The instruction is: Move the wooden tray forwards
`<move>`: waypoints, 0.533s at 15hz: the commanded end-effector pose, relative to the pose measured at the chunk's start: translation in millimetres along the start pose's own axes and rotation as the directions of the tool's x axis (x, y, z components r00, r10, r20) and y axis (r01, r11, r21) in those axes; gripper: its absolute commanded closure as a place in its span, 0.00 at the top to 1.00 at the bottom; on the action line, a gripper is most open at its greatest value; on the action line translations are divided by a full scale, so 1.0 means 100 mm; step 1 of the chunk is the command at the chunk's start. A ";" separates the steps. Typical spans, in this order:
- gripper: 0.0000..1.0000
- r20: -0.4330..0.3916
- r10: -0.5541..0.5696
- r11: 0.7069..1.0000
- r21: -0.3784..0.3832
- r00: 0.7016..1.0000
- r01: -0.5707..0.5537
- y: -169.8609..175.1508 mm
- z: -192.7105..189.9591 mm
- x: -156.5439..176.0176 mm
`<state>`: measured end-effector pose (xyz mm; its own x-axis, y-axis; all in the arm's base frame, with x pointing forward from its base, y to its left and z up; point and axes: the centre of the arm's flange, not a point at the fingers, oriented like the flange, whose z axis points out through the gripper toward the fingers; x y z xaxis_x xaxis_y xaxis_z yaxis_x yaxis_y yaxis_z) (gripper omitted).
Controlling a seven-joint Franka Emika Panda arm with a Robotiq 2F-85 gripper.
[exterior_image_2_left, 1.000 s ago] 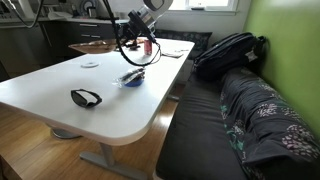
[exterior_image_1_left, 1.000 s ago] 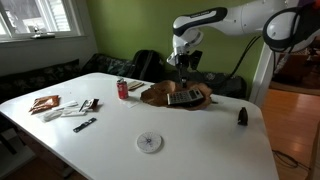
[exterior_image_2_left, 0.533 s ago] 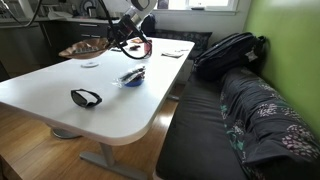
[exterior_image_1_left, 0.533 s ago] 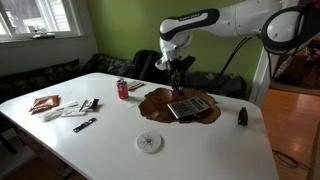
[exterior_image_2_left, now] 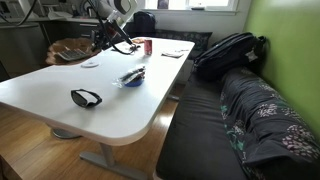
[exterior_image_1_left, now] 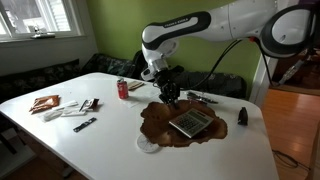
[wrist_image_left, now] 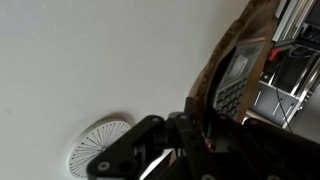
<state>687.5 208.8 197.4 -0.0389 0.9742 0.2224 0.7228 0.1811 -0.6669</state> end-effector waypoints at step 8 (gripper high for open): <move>0.03 0.076 -0.012 0.998 0.069 0.997 0.007 0.04 0.26 0.21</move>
<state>682.6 213.6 183.0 -0.0672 0.9711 0.2291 0.7073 0.2083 -0.6755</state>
